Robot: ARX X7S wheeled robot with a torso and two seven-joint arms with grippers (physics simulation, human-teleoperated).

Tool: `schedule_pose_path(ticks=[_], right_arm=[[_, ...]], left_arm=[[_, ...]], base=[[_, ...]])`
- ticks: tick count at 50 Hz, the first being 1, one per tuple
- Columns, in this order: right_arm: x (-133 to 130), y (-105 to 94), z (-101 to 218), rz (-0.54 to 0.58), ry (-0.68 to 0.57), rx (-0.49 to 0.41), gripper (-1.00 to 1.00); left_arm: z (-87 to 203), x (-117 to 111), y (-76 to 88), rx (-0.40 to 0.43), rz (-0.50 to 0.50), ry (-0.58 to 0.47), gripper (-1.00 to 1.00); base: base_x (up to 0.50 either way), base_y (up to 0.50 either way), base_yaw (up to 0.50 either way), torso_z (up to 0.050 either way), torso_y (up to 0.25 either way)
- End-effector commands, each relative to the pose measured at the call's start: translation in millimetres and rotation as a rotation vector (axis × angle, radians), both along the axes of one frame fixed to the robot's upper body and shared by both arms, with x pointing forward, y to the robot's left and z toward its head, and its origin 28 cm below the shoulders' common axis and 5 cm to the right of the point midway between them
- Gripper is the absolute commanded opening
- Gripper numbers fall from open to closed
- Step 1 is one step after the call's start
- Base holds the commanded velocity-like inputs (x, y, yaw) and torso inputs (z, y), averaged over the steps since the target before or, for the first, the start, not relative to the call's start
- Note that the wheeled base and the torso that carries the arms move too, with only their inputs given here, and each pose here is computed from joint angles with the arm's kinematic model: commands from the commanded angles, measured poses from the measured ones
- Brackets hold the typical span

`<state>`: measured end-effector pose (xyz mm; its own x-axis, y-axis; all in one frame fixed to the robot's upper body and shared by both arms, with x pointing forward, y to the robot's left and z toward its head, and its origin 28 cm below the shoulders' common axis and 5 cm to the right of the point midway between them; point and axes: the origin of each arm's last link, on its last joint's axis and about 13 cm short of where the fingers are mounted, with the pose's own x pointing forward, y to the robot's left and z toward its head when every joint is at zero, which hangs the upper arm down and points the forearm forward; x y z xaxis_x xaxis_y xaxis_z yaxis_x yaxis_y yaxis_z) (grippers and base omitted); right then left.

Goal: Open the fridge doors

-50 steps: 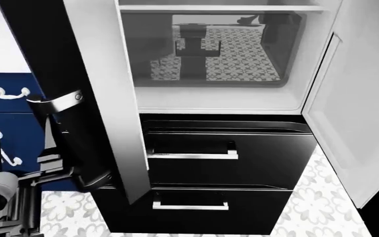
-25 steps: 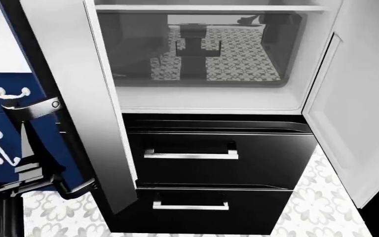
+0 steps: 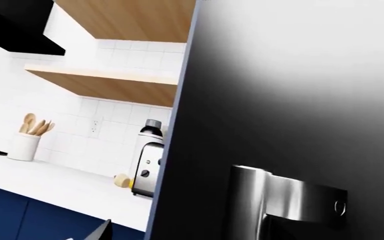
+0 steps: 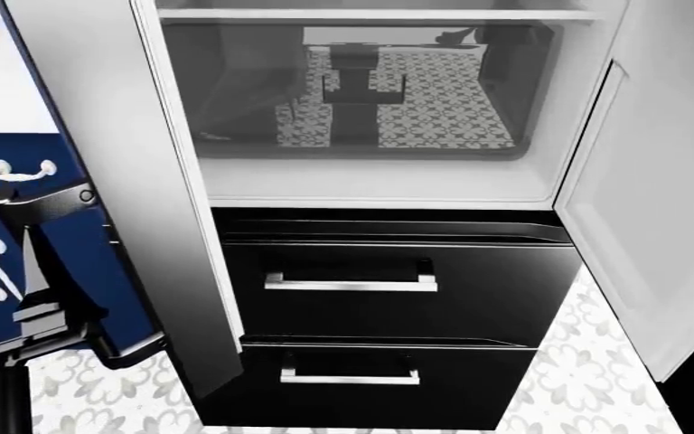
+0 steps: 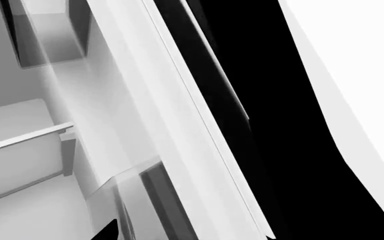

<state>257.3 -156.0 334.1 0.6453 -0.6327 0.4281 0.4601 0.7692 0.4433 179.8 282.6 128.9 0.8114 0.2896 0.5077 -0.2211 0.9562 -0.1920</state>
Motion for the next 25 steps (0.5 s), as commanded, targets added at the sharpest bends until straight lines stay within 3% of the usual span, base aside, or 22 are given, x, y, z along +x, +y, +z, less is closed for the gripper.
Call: schedule_pose_path(ticks=[1, 14, 25], right_arm=[[40, -48.5, -31, -0.293, 0.243, 0.141, 1.0], [41, -46.7, -31, -0.288, 0.245, 0.141, 1.0], [40, -47.2, -30, -0.287, 0.242, 0.142, 1.0]], left_arm=[[71, -33, -26.8, 0.076, -0.122, -0.409, 1.0], [91, -67, -38.8, 0.138, -0.138, -0.498, 1.0], [101, -82, -36.2, 0.192, -0.163, -0.572, 1.0]], base=[[0.0, 0.0, 0.0, 0.0, 0.0], [0.0, 0.0, 0.0, 0.0, 0.0], [0.0, 0.0, 0.0, 0.0, 0.0]])
